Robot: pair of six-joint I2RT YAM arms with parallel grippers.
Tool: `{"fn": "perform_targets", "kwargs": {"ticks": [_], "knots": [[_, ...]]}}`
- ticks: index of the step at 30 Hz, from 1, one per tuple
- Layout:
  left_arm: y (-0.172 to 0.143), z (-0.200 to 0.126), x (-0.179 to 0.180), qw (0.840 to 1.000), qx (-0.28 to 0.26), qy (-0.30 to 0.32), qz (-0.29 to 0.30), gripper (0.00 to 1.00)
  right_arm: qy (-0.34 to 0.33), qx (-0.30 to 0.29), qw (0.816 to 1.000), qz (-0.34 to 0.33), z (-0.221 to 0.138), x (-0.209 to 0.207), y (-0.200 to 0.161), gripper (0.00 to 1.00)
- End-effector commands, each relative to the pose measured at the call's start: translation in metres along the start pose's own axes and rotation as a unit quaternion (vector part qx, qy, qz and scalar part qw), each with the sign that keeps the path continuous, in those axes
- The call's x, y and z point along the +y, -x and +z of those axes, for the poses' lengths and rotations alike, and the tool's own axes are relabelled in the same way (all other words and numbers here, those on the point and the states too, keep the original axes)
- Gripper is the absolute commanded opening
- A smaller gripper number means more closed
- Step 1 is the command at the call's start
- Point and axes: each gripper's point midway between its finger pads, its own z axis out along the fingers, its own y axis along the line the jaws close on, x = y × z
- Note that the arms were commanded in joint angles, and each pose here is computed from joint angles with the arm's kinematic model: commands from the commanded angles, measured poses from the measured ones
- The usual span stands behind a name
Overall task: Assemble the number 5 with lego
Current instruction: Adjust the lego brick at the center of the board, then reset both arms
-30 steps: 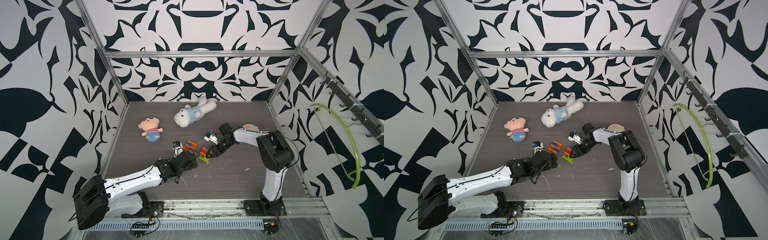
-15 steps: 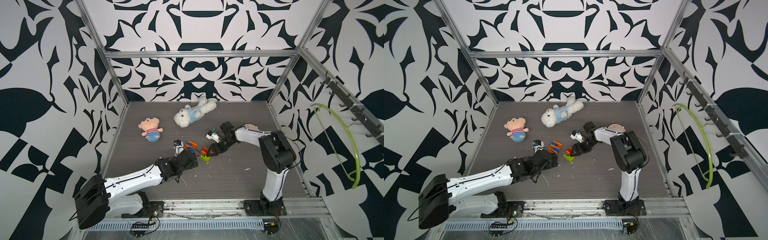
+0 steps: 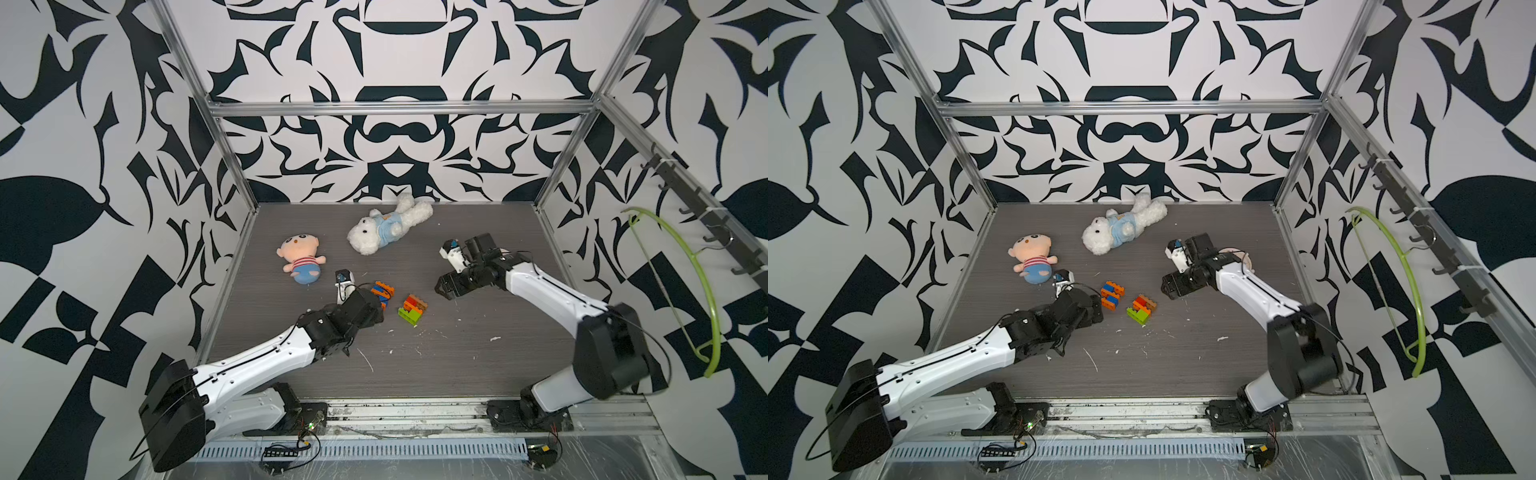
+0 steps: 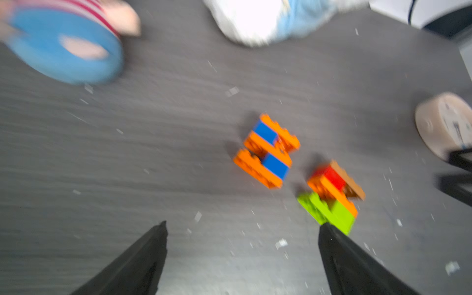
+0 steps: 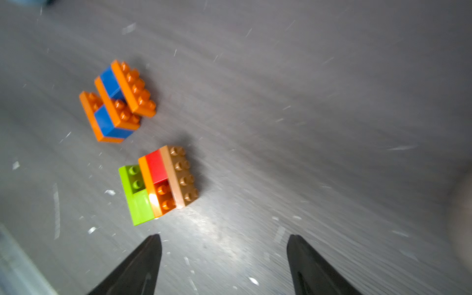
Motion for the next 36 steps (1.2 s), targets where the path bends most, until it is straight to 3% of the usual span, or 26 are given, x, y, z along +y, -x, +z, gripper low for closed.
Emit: {"fn": "perform_targets", "kwargs": {"ticks": [1, 5, 11, 15, 20, 25, 27, 31, 36], "knots": [[0.035, -0.009, 0.034, 0.996, -0.059, 0.060, 0.031, 0.99, -0.192, -0.106, 0.976, 0.023, -0.040, -0.060, 0.026, 0.83], [0.064, -0.016, 0.076, 0.983, -0.129, 0.123, 0.041, 0.99, -0.338, -0.188, 0.920, 0.071, -0.082, -0.107, 0.019, 0.87], [0.082, -0.015, 0.127, 0.969, -0.175, 0.169, 0.047, 0.99, -0.423, -0.239, 0.864, 0.131, -0.090, -0.151, -0.015, 0.92], [0.082, 0.000, 0.142, 0.966, -0.192, 0.157, 0.075, 0.99, -0.372, -0.281, 0.874, 0.133, -0.068, -0.156, -0.023, 0.94], [0.076, 0.023, 0.159, 0.966, -0.187, 0.161, 0.083, 0.99, -0.334, -0.273, 0.897, 0.093, -0.033, -0.157, -0.021, 0.95], [0.074, 0.054, 0.164, 0.966, -0.180, 0.157, 0.102, 0.99, -0.310, -0.293, 0.902, 0.068, -0.010, -0.163, -0.029, 0.95], [0.078, 0.063, 0.162, 0.965, -0.192, 0.143, 0.104, 0.99, -0.272, -0.298, 0.914, 0.046, 0.003, -0.153, -0.032, 0.95], [0.089, 0.073, 0.157, 0.964, -0.216, 0.107, 0.107, 0.99, -0.261, -0.294, 0.919, 0.040, 0.009, -0.151, -0.035, 0.95], [0.096, 0.092, 0.154, 0.964, -0.209, 0.094, 0.136, 0.99, -0.256, -0.311, 0.915, 0.033, 0.005, -0.147, -0.038, 0.95]]}}
